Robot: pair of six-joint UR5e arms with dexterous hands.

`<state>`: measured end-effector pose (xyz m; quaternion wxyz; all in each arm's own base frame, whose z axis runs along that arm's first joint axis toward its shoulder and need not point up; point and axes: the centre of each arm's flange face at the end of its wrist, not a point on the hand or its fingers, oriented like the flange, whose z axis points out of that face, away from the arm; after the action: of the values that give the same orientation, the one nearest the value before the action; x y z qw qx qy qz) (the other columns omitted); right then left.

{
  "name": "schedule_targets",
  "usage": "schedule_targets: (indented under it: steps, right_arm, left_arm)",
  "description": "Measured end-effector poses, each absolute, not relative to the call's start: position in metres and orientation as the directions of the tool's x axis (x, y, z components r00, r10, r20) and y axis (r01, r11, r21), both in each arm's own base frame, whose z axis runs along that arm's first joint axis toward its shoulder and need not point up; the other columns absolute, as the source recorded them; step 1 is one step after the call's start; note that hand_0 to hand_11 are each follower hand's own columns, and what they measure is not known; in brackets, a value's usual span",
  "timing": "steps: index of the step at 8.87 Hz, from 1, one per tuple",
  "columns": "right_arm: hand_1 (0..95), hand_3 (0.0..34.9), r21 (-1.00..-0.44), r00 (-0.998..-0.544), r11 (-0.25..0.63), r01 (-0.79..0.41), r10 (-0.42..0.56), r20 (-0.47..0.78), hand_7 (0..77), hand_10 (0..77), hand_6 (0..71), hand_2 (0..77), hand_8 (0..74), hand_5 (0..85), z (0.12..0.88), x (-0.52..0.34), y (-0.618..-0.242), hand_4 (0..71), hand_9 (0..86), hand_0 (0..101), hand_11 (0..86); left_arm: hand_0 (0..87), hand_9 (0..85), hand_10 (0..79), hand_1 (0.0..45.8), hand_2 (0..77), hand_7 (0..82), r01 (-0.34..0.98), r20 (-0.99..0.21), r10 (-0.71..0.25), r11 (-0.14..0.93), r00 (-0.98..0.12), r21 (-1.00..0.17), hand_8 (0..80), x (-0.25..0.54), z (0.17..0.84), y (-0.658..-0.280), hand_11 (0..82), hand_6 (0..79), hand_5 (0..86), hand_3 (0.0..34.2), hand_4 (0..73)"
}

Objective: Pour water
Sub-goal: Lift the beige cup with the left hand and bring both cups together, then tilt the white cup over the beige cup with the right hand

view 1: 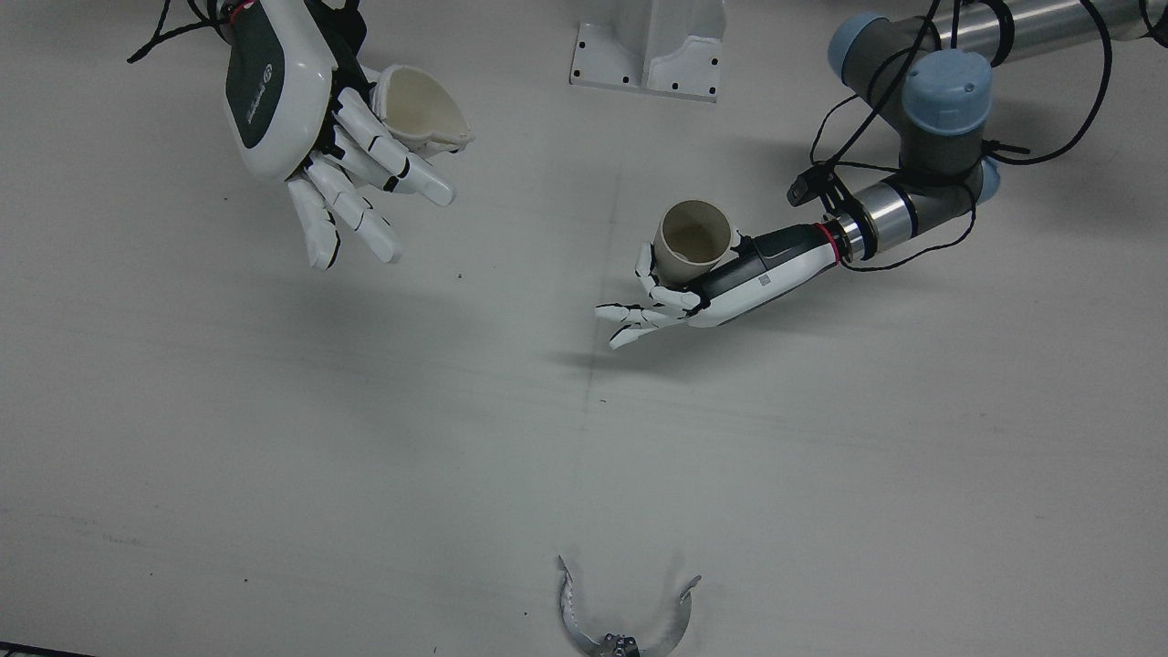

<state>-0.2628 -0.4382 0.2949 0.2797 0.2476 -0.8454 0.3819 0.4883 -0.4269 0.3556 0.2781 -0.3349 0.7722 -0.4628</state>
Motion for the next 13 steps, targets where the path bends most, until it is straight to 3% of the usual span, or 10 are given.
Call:
schedule_targets:
  steps: [2,3,4,7,11,12,13]
  right_arm:
    - [25.1,0.0,-0.444,-0.665,0.597,-0.668,-0.211,0.716,46.4,0.5,49.6,30.0,10.9,15.8,0.291,-0.277,-0.431,7.6,6.0,80,0.5]
    - [25.1,0.0,-0.408,-0.635,0.603,-0.686,-0.221,0.741,46.4,0.0,42.5,30.0,10.4,15.8,0.285,-0.285,-0.428,5.4,6.0,80,1.1]
    - [32.2,0.0,-0.384,-0.613,0.604,-0.698,-0.228,0.757,34.9,0.5,43.6,34.9,10.4,16.4,0.281,-0.289,-0.426,3.3,6.0,80,1.1]
    - [34.9,0.0,-0.355,-0.584,0.602,-0.715,-0.236,0.777,32.7,0.5,41.5,32.7,10.4,16.4,0.28,-0.294,-0.426,4.4,6.0,80,1.1]
    - [34.9,0.0,-0.347,-0.578,0.609,-0.713,-0.229,0.784,33.8,0.5,43.6,32.7,12.0,16.4,0.282,-0.301,-0.423,4.4,7.6,80,1.1]
    - [34.9,0.0,-0.345,-0.577,0.616,-0.709,-0.225,0.785,33.8,0.5,43.6,32.7,12.0,16.9,0.282,-0.305,-0.421,0.5,7.1,80,1.1]
    - [34.4,0.0,-0.338,-0.574,0.622,-0.707,-0.225,0.788,33.8,0.5,43.6,32.7,12.0,16.9,0.282,-0.308,-0.418,3.3,7.1,80,1.1]
  left_arm:
    - [80.5,2.2,10.4,30.0,37.1,11.4,-0.264,-0.119,-0.773,0.351,-0.623,-0.898,8.7,0.495,0.346,-0.426,19.1,21.8,45.3,0.2,46.4]
    - [80.4,2.2,10.4,30.0,37.1,11.4,-0.267,-0.123,-0.771,0.358,-0.624,-0.895,8.7,0.501,0.337,-0.428,18.5,21.8,45.3,0.1,46.4]
    - [80.4,2.2,10.9,30.0,37.1,11.4,-0.269,-0.125,-0.77,0.363,-0.626,-0.892,8.7,0.51,0.327,-0.432,18.5,21.8,45.3,0.2,46.4]
    - [80.1,2.2,10.4,30.0,37.1,11.4,-0.298,-0.122,-0.798,0.356,-0.59,-0.886,8.7,0.555,0.3,-0.416,18.5,22.4,45.3,0.2,46.4]
    - [80.4,3.3,10.4,30.0,37.1,11.4,-0.311,-0.114,-0.807,0.348,-0.579,-0.884,8.2,0.574,0.29,-0.409,19.6,22.9,45.3,0.3,46.4]
    - [80.4,3.3,10.4,30.0,37.1,11.4,-0.311,-0.113,-0.807,0.348,-0.58,-0.884,9.3,0.573,0.29,-0.409,19.6,23.5,45.3,0.2,46.4]
    - [80.3,3.8,10.4,30.0,37.1,11.4,-0.312,-0.113,-0.806,0.348,-0.581,-0.884,9.8,0.573,0.29,-0.409,19.6,23.5,45.3,0.1,46.4]
